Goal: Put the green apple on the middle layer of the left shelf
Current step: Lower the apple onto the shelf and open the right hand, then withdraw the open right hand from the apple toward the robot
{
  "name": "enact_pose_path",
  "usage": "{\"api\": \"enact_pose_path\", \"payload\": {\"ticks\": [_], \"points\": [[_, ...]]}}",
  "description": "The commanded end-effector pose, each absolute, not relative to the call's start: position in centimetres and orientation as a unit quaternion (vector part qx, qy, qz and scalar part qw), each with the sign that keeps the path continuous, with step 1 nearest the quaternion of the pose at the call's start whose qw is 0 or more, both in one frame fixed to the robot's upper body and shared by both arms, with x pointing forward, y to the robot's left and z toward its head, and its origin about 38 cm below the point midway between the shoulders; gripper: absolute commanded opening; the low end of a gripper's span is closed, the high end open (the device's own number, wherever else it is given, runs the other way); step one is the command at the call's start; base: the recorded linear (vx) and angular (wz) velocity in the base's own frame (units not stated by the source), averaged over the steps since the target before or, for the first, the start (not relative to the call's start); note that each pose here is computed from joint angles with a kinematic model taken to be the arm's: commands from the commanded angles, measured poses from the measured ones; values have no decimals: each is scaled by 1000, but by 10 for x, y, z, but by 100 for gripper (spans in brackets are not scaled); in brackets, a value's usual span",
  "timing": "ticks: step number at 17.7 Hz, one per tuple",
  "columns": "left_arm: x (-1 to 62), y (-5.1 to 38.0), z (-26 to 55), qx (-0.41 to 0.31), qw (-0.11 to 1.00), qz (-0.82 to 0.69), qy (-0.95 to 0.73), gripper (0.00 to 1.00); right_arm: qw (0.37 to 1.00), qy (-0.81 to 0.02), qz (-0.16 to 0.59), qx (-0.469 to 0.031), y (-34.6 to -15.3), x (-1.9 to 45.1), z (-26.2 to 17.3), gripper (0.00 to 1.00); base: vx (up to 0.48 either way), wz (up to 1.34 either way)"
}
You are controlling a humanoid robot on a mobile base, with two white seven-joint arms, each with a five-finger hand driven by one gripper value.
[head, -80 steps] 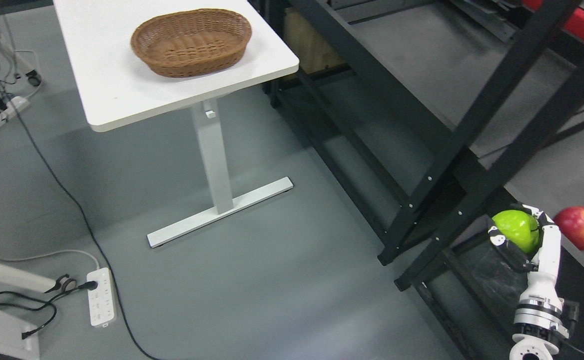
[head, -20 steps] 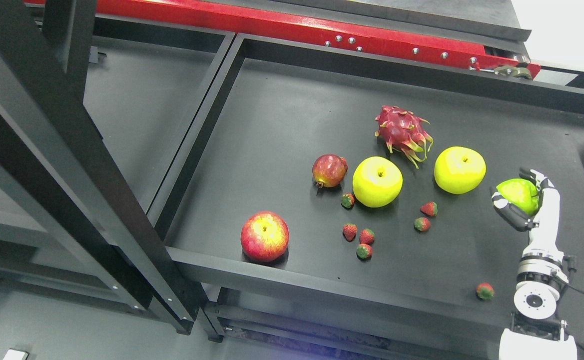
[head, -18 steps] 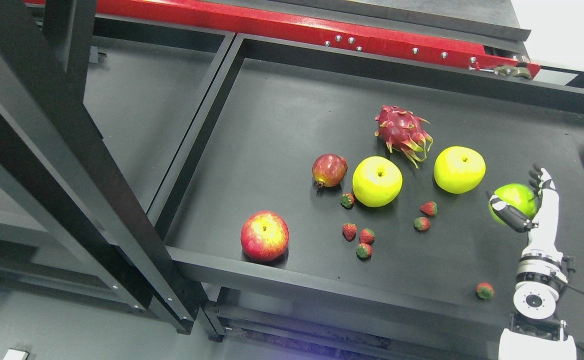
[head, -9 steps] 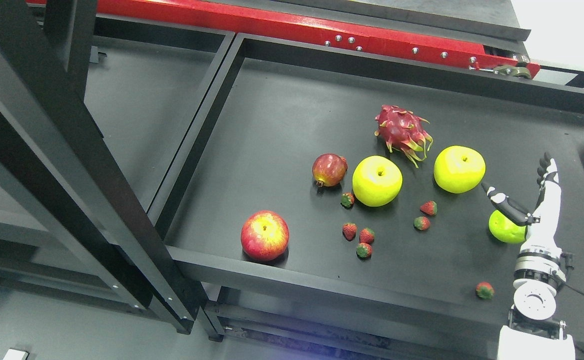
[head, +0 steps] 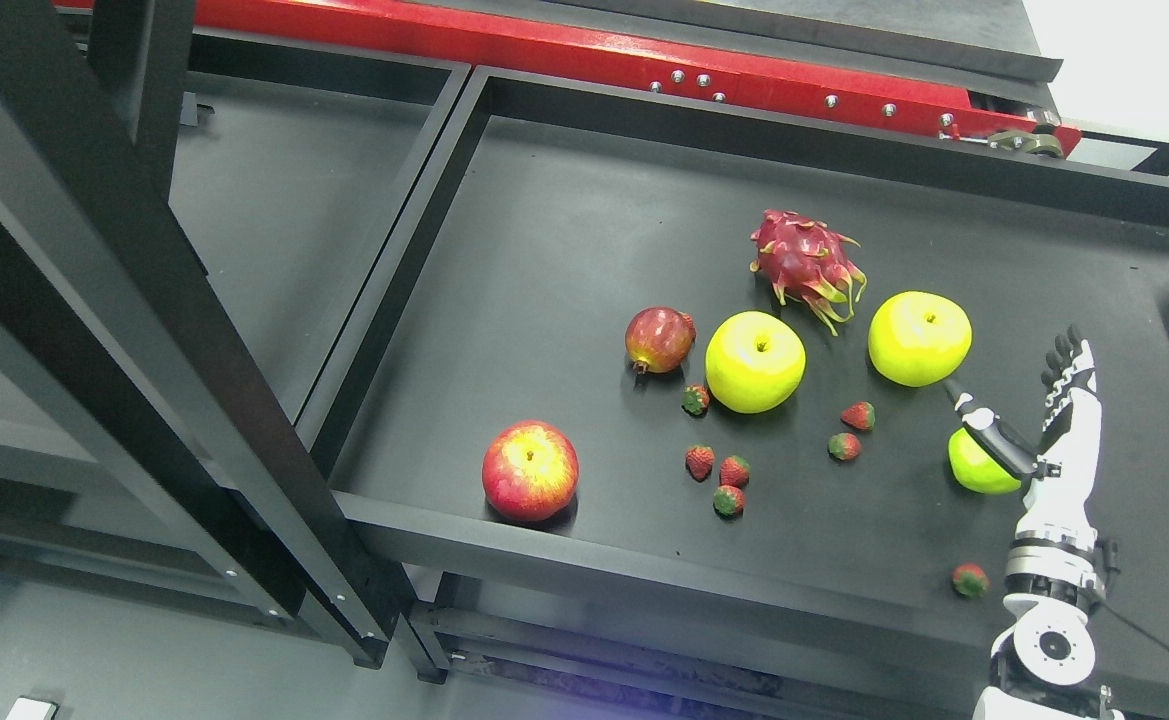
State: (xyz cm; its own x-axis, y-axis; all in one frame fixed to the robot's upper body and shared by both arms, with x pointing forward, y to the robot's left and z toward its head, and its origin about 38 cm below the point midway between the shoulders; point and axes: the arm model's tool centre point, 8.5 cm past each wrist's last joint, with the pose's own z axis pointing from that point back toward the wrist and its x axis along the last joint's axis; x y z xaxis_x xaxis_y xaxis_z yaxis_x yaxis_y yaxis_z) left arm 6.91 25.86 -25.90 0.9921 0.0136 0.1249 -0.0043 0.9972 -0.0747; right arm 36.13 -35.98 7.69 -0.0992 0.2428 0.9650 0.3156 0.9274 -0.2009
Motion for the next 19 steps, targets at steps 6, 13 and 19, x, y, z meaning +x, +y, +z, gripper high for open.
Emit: {"api": "enact_pose_path", "payload": {"ticks": [6, 13, 19], "points": [[69, 270, -258, -28, 998, 5, -63, 100, 658, -745, -32, -109, -314, 348, 69, 100, 0, 0], [69, 270, -258, -28, 998, 5, -63, 100, 675, -735, 5, -61, -271, 335, 48, 100, 0, 0], [69, 270, -258, -28, 998, 5, -63, 100, 670, -741, 4, -50, -267, 335, 50, 100, -15, 14]]}}
